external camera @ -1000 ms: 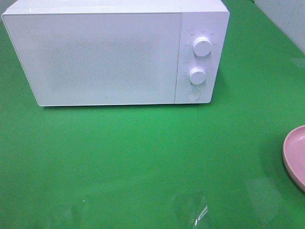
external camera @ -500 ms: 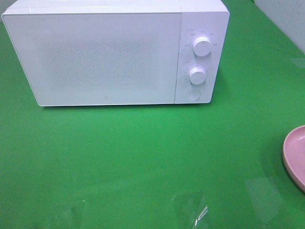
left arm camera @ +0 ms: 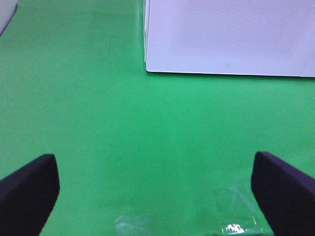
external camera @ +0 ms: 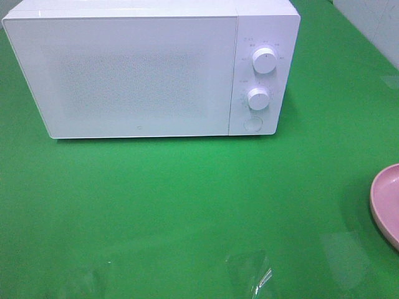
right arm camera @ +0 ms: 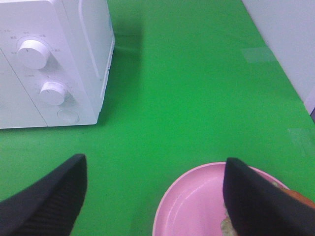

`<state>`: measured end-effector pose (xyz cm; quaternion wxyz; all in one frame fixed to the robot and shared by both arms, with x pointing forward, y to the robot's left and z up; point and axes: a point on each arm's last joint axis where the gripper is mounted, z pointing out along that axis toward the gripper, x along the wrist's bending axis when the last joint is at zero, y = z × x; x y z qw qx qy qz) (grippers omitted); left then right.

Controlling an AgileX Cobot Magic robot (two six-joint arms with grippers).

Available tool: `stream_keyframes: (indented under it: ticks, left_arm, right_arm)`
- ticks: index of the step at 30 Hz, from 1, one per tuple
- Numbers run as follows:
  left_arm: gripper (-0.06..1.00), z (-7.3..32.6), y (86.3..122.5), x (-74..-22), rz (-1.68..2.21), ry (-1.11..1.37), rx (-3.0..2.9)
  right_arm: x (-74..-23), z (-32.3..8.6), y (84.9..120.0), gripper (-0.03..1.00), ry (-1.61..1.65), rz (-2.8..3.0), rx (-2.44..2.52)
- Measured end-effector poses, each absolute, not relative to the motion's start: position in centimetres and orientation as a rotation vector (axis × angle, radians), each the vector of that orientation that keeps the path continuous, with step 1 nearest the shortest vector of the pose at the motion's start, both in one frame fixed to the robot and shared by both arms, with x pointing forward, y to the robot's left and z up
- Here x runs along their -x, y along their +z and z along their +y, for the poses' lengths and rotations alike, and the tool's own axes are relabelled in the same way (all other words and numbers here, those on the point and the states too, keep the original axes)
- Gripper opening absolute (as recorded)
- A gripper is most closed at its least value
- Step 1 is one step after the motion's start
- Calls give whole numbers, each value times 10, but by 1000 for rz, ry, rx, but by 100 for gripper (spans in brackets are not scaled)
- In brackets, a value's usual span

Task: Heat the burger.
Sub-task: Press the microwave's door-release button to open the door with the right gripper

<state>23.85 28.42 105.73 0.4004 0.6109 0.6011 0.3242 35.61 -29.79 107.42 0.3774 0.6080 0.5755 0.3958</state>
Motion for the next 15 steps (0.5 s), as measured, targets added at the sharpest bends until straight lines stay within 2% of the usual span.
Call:
stream_keyframes:
  ticks: [15]
  left_arm:
    - [98, 284, 1057, -238, 1520, 820, -1545]
  right_arm:
    - [-395, -296, 1063, 73, 1016, 1488, -1552]
